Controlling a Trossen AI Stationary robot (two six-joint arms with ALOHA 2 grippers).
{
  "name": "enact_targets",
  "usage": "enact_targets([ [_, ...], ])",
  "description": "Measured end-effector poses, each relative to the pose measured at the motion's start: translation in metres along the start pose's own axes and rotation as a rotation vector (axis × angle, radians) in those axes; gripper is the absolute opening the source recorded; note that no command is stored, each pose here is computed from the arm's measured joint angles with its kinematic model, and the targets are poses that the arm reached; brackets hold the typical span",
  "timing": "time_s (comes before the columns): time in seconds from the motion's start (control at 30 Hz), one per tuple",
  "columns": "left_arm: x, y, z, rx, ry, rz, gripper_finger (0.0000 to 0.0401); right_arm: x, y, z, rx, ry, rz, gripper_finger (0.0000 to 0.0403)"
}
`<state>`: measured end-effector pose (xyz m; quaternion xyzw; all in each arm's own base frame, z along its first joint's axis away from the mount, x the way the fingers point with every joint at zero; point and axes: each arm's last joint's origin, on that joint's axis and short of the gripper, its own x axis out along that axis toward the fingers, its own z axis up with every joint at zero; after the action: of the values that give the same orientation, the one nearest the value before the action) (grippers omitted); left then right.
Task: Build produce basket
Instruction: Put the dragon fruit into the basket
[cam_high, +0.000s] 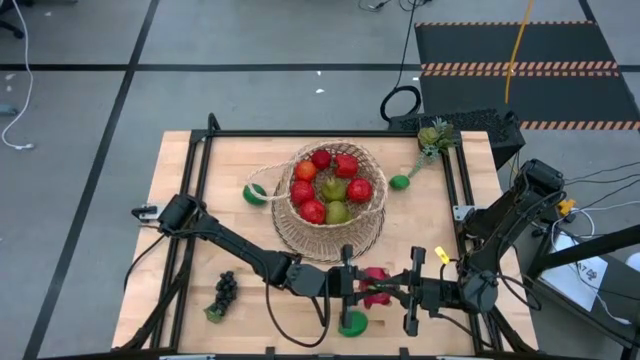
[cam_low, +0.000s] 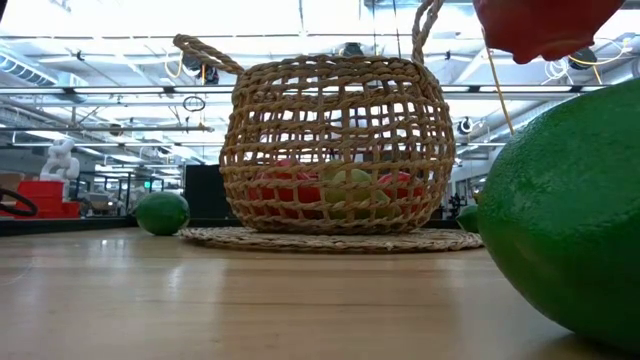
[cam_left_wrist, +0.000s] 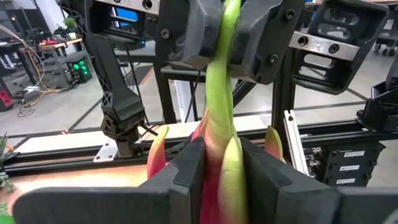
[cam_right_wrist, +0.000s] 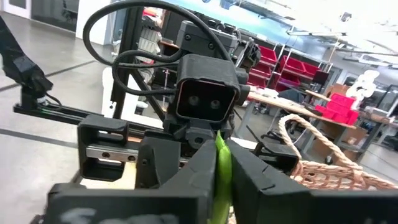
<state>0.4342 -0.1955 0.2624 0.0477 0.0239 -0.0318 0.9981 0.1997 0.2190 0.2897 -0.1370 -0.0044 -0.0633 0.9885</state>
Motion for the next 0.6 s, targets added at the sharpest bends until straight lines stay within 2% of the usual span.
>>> enact_targets([
  [0.4,0.0,-0.001,0.0,0.004,0.003,-0.034,0.0086,-0.012,-0.001,0.016,0.033,-0.086,0.003,0.0186],
  [0.6,-0.005,-0.003,0.007,0.011,-0.008,-0.052,0.0085,-0.032,-0.005,0.029,0.07,-0.109,0.013,0.0225],
])
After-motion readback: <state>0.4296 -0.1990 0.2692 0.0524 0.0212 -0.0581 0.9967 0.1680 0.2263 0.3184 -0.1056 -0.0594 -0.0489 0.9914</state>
